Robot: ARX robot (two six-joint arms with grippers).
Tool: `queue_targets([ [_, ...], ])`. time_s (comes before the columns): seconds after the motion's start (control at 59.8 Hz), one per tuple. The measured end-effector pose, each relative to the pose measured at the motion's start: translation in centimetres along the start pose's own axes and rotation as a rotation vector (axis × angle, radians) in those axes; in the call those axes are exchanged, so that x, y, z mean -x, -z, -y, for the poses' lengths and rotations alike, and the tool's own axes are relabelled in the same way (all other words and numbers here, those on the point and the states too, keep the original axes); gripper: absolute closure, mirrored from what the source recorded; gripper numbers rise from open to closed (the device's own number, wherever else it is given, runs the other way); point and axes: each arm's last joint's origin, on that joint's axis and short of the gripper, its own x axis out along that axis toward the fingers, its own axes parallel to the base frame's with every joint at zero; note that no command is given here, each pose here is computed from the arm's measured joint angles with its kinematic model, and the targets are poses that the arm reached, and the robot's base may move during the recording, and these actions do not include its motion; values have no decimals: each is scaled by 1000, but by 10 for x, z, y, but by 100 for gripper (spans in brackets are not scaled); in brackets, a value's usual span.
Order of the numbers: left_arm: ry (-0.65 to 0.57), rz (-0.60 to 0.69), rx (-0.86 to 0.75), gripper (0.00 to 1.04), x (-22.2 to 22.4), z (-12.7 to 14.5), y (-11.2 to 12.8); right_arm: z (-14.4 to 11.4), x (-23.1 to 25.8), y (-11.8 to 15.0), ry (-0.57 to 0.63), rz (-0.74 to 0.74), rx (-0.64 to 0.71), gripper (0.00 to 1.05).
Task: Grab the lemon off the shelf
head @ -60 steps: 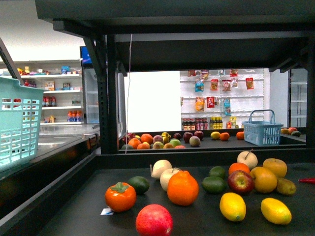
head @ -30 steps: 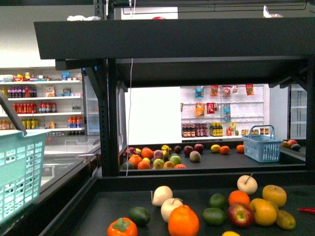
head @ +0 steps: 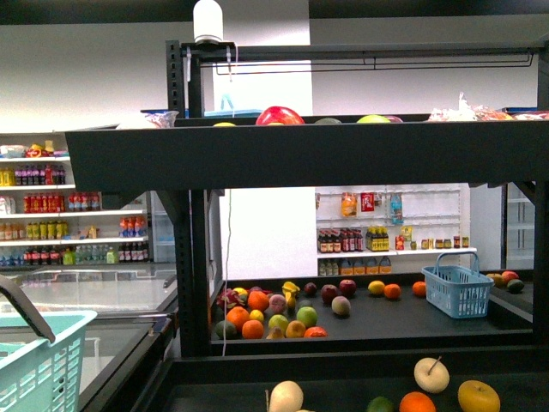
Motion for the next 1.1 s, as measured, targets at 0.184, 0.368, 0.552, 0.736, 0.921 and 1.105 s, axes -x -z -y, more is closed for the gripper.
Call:
queue_targets([
  [0.184,64,-105,81,8,-1,1,2,0,0,0,0,0,0,7],
  [0.368,93,-226,464,8,-25,-14,-24,0,0,0,0,0,0,7],
  [0.552,62,-198,793,8,-81,-61,-81,0,0,0,-1,0,0,7],
  [0.736,-18,-219,1081,8,-145,-114,-93,0,0,0,-1,0,0,7],
  [0.921,-27,-230,1244,8,-203,-142,-87,0,0,0,-1,0,0,7],
  [1.105,16,-171,1305,8,-245,-151,-91,0,0,0,-1,0,0,7],
])
